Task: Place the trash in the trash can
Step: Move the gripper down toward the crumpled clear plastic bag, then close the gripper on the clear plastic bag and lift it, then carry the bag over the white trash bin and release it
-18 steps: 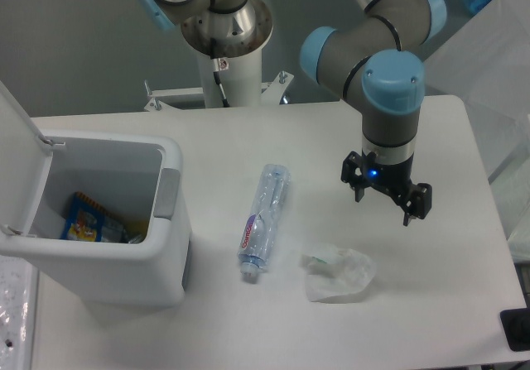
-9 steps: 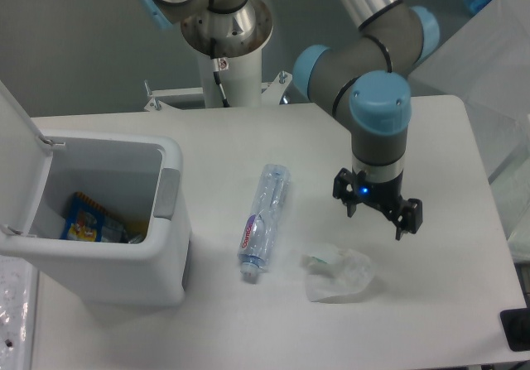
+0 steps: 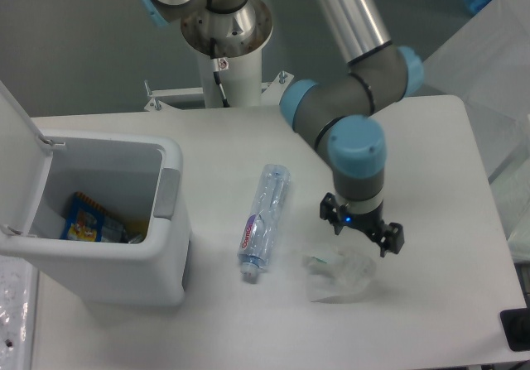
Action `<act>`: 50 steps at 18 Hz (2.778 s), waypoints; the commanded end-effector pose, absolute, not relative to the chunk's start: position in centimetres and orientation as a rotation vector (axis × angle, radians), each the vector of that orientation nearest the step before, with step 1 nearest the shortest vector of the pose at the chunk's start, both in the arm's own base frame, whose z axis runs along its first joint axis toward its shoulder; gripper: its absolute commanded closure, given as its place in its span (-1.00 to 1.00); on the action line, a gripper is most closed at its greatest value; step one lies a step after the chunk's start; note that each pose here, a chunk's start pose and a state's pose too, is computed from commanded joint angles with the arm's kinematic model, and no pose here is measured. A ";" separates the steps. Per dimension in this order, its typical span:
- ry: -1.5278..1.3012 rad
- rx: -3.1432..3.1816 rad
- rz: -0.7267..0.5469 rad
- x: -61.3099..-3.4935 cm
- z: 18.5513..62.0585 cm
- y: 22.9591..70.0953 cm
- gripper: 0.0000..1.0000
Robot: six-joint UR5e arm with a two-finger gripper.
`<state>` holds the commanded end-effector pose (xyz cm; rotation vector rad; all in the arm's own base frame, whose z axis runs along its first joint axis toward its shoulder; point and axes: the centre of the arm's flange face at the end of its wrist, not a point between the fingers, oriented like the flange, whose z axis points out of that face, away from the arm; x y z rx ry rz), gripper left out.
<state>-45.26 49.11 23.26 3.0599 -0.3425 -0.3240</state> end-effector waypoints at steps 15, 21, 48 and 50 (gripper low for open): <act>-0.485 2.941 -0.324 -43.5 20.4 51.0 -0.46; -0.410 2.964 -0.344 -43.7 20.6 51.3 0.80; -0.130 3.802 -0.249 -37.8 47.5 51.8 0.82; -0.102 3.880 -0.166 -36.2 49.7 52.3 0.81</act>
